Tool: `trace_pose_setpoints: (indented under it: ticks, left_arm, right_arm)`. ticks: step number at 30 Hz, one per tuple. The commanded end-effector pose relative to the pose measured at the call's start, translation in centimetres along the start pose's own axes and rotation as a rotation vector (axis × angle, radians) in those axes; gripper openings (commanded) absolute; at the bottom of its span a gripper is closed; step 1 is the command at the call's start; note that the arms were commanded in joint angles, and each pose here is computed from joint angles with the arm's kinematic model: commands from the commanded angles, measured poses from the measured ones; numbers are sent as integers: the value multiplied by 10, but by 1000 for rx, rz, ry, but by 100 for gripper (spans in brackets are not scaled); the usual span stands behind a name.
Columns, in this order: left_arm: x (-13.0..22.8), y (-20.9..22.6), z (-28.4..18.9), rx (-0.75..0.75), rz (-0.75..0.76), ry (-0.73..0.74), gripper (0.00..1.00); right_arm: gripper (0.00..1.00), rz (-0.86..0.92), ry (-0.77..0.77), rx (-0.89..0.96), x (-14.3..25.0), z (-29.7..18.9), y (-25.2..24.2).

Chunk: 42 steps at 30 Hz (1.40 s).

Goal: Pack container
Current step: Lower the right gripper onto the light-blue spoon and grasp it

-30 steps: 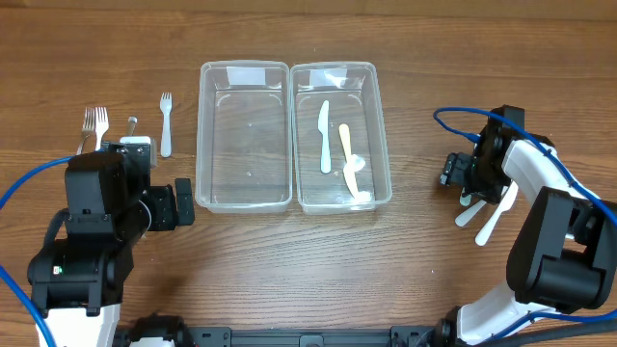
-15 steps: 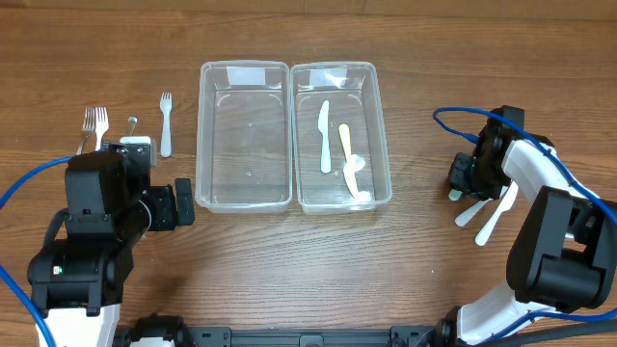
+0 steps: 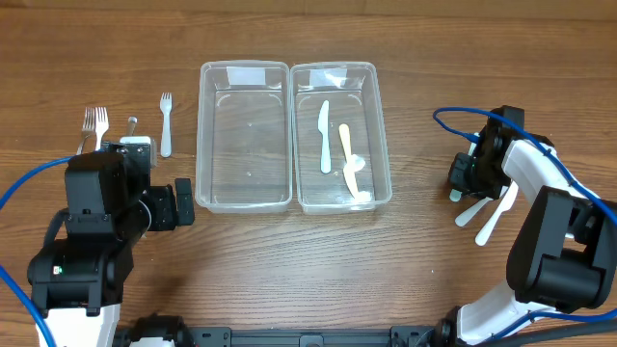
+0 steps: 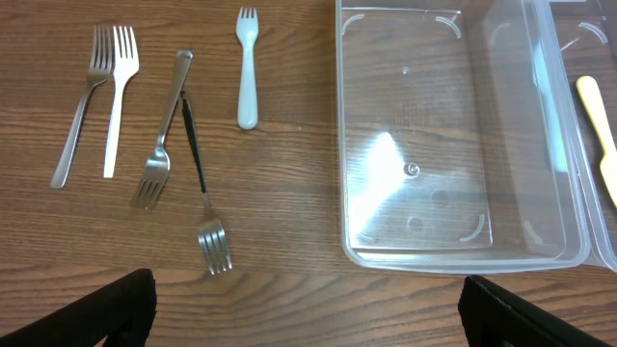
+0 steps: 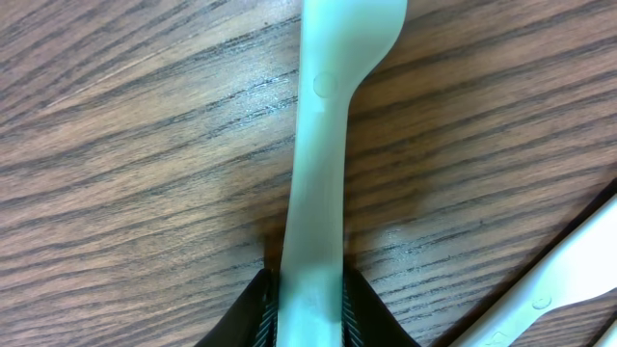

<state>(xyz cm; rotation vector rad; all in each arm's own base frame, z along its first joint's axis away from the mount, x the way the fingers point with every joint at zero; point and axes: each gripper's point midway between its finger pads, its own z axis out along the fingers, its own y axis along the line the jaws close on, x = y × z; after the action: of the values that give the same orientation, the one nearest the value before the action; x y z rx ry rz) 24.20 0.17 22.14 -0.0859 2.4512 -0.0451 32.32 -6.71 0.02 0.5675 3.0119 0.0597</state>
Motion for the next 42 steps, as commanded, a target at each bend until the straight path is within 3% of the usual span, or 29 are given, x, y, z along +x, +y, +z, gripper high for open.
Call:
trace_pose_setpoints:
  ticks: [1, 6, 8, 12, 17, 21, 25, 27, 28, 31, 36, 42]
  left_arm:
    - [-9, -3, -6, 17, -12, -29, 100]
    - [-9, -3, -6, 17, -12, -29, 100]
    - [-9, -3, -6, 17, -12, -30, 100]
    - [-9, -3, -6, 17, -12, -30, 100]
    - [-10, -3, -7, 17, -12, -37, 100]
    - [-10, -3, -7, 17, -12, -35, 100]
    - [-10, -3, -7, 17, -12, -36, 100]
    - [-10, -3, -7, 17, -12, -37, 100]
    - [-11, -3, -7, 17, -12, -38, 100]
    - [-10, -3, -7, 18, -12, -36, 100]
    - [-10, -3, -7, 18, -12, -35, 100]
    - [-10, -3, -7, 18, -12, -34, 100]
  right_arm:
    - [19, 0, 17, -4, 3, 6, 1]
    - [12, 0, 14, -5, 2, 6, 1]
    - [4, 0, 13, -6, 2, 5, 1]
    - [4, -6, 16, -6, -2, -4, 6]
    - [4, -101, -54, -25, -28, -64, 45]
    - [4, -217, -202, -46, -48, -133, 95]
    - [6, -52, -247, -34, -56, -153, 95]
    - [17, 51, -214, -23, -52, -147, 80]
    - [35, 103, -191, -13, -49, -143, 71]
    - [43, 219, -114, 19, -35, -127, 52]
    - [73, 249, -35, 52, -16, -85, 43]
    - [78, 262, -13, 63, -3, -50, 35]
